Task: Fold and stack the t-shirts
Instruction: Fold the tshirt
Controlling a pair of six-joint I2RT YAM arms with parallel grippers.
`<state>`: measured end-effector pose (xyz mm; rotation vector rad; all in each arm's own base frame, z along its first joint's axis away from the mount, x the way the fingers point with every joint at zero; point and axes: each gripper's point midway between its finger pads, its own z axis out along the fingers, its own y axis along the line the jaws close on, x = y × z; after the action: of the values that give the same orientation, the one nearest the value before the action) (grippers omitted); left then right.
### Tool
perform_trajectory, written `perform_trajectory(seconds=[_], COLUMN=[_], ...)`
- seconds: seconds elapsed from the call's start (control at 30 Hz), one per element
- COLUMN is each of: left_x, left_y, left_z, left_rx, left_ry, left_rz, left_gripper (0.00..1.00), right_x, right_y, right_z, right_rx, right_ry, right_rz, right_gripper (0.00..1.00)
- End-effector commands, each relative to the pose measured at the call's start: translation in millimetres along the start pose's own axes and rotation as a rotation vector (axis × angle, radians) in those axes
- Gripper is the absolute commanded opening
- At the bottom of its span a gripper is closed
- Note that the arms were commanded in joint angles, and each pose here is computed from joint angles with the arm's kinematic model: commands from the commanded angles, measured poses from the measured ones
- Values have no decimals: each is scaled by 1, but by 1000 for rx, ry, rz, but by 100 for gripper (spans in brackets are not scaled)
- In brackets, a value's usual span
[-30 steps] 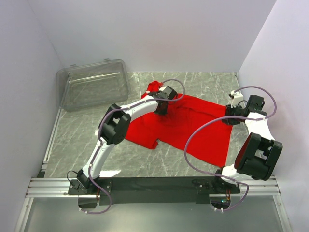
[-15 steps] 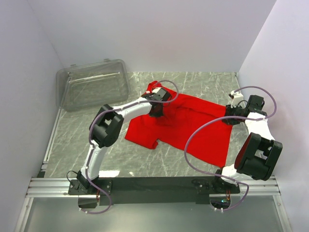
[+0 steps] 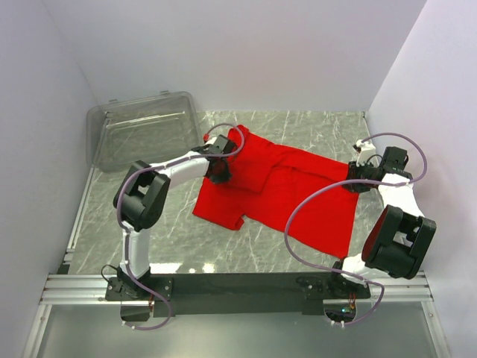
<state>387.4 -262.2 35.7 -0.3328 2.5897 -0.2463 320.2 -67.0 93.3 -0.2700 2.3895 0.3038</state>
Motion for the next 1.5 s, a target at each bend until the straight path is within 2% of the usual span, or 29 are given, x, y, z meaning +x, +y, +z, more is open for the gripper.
perform_trajectory(seconds=[0.0,0.07,0.13,0.27,0.43,0.47,0.5,0.6,0.67,0.77,0.93,0.97,1.0,1.03,1.13,1.17,1.2,1.23,1.27,1.3,1.33,1.37,1.4,1.47], left_x=[-7,-5,-4,-10,-29,-36,-36,-36,-29,-29,-55,-79,-80,-107,-118,-141,-138,-139,-158,-154,-155,-174,-164,-177], left_y=[-12,-13,-14,-20,-13,-4,8,46,73,92,55,38,26,4,-29,-49,-55,-69,-87,-92,-102,-117,-116,-131], left_z=[-23,-27,-36,-51,-87,-90,-96,-99,-92,-90,-97,-107,-100,-114,-95,-106,-79,-77,-85,-60,-55,-62,-35,-32], left_rx=[83,103,134,200,262,255,249,249,229,231,412,457,499,565,669,716,710,759,797,791,800,816,774,760], left_ry=[-15,-15,-16,-48,-153,-172,-182,-182,-163,-177,-224,-275,-248,-306,-233,-265,-215,-185,-219,-179,-167,-207,-159,-199], left_rz=[-35,-25,-14,19,55,45,26,-75,-129,-153,-28,-11,9,33,55,62,54,52,53,40,32,33,21,25], left_gripper=[32,45,62,63,66,67,70,72,72,72,72,71,71,71,67,66,66,66,66,66,67,67,66,66], right_x=[-7,-6,-7,-5,6,15,17,36,43,50,48,43,40,32,17,9,5,0,-6,-9,-12,-20,-23,-34], right_y=[0,1,1,5,27,38,43,58,62,59,68,65,65,64,63,61,59,58,56,51,48,43,35,29], right_z=[-5,-5,-5,-6,-13,-16,-18,-26,-29,-30,-25,-21,-19,-19,-14,-13,-12,-11,-9,-8,-7,-6,-6,-6], right_rx=[5,2,2,-16,-139,-184,-217,-294,-296,-266,-219,-177,-165,-158,-132,-118,-103,-92,-78,-51,-32,-11,33,52], right_ry=[-42,-43,-46,-39,-12,14,11,67,85,120,145,133,125,103,67,45,33,20,3,1,-3,-21,-22,-48], right_rz=[-26,-26,-24,-27,-156,-165,-252,-370,-410,-473,-497,-453,-426,-402,-283,-237,-214,-192,-140,-112,-80,-31,-4,54], right_gripper=[28,28,28,28,31,32,32,33,35,37,36,36,36,36,36,35,35,35,35,35,35,35,35,35])
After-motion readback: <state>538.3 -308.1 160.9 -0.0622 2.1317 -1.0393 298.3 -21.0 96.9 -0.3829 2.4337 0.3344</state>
